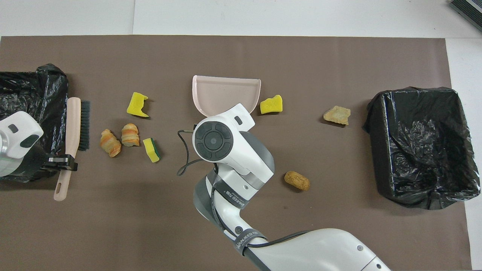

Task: Sweep and dump trash in bin

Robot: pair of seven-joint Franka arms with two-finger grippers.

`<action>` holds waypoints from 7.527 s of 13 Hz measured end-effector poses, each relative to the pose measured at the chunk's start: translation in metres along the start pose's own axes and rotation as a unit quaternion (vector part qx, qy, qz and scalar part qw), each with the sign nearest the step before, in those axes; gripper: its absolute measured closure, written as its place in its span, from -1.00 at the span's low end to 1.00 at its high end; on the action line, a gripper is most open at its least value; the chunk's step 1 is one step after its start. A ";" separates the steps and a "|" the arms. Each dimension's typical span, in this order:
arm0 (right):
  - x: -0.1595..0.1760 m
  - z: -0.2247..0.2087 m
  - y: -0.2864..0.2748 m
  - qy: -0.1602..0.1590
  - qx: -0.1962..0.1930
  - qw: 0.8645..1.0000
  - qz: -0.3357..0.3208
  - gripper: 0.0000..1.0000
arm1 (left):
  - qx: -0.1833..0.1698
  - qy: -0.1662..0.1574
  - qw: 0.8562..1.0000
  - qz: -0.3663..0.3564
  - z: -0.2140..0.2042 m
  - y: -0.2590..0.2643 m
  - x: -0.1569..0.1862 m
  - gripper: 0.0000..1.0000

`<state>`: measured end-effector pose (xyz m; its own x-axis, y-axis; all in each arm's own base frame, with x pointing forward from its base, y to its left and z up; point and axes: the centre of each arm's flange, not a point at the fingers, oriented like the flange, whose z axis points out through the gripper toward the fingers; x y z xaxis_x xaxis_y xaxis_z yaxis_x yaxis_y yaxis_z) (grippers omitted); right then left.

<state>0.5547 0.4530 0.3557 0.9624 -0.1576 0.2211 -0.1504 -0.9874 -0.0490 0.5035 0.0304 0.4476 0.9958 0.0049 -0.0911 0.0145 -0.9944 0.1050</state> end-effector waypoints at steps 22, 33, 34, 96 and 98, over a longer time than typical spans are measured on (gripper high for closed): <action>0.003 -0.016 0.014 0.001 -0.023 0.988 -0.151 0.38 | 0.042 0.001 0.999 -0.032 0.091 0.003 0.020 0.49; 0.017 -0.028 0.095 -0.112 0.012 0.830 -0.547 0.38 | 0.054 -0.011 0.998 -0.013 0.110 0.095 -0.002 0.49; 0.014 -0.028 0.099 -0.114 0.016 0.811 -0.573 0.38 | 0.055 -0.011 0.998 -0.005 0.111 0.106 -0.005 0.49; 0.001 -0.001 0.139 -0.124 0.039 0.685 -0.717 0.38 | 0.035 -0.139 0.982 -0.123 0.057 0.178 -0.049 0.49; -0.002 -0.002 0.135 -0.124 0.040 0.679 -0.722 0.38 | 0.017 -0.133 0.979 -0.157 0.075 0.185 -0.071 0.49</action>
<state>0.5319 0.3197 0.3504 0.1027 0.9919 -0.0753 0.9946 -0.1038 -0.0097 0.4289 -0.1619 0.3995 0.8843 0.2877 -0.3677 0.3087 -0.9512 -0.0018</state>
